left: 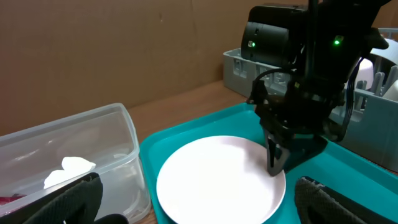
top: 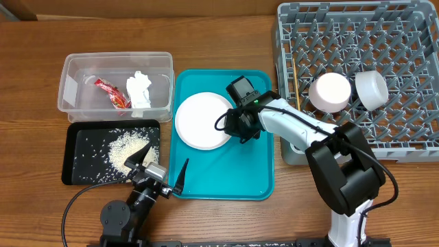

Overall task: Sort waste into correct bins and load items into the dishwasher
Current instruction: 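Reach the right gripper to the white plate rim and lift it, then carry the white plate to the dish rack and stand it upright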

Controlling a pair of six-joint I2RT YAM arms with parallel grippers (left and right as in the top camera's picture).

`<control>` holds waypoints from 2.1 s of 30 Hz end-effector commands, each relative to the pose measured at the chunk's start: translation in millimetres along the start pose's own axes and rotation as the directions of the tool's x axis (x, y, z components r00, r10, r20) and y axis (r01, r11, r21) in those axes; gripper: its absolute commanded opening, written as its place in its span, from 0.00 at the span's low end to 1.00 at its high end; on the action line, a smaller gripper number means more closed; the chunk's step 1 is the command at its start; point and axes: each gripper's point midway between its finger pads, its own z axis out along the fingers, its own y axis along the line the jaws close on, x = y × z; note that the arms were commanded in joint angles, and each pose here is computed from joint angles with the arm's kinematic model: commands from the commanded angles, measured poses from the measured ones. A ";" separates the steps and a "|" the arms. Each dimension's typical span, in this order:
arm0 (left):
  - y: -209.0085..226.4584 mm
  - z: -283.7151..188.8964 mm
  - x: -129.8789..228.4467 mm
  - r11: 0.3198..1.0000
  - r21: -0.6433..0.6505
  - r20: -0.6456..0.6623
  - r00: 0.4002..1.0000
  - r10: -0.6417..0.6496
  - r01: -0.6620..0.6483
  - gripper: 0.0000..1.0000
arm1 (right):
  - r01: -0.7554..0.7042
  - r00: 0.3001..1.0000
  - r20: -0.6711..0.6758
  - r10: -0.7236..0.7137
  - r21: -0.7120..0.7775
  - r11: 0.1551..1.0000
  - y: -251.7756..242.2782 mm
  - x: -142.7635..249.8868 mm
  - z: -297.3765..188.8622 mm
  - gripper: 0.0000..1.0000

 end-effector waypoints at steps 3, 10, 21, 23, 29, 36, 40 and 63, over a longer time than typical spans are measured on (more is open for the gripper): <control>0.0 -0.5 -0.4 1.000 0.001 0.006 1.000 0.016 -0.016 1.00 | -0.040 0.999 0.007 0.040 0.021 0.999 -18.2 -7.5 -14.9 0.04; 0.0 -0.5 -0.4 1.000 0.001 0.006 1.000 0.016 -0.016 1.00 | 0.058 0.971 0.235 -0.053 -0.014 0.998 -19.8 -46.4 -104.5 0.04; 0.0 -0.5 -0.4 1.000 0.001 0.006 1.000 0.016 -0.016 1.00 | -0.359 0.486 0.843 -0.229 0.432 0.827 -121.9 -96.6 -333.0 0.04; 0.0 -0.5 -0.4 1.000 0.001 0.006 1.000 0.016 -0.016 1.00 | -0.481 0.422 0.868 -0.264 0.461 0.746 -141.1 -96.9 -354.2 0.04; 0.0 -0.5 -0.4 1.000 0.001 0.006 1.000 0.016 -0.016 1.00 | -0.561 0.442 0.820 -0.365 0.570 0.600 -169.3 -120.9 -359.5 0.04; 0.0 -0.5 -0.4 1.000 0.001 0.006 1.000 0.016 -0.016 1.00 | -0.509 0.487 0.734 -0.474 0.679 0.528 -167.6 -160.6 -342.5 0.04; 0.0 -0.5 -0.4 1.000 0.001 0.006 1.000 0.016 -0.016 1.00 | -0.469 0.501 0.705 -0.502 0.709 0.526 -162.7 -175.7 -324.5 0.04; 0.0 -0.5 -0.4 1.000 0.001 0.006 1.000 0.016 -0.016 1.00 | -0.384 0.591 0.586 -0.554 0.809 0.446 -155.1 -178.3 -268.4 0.55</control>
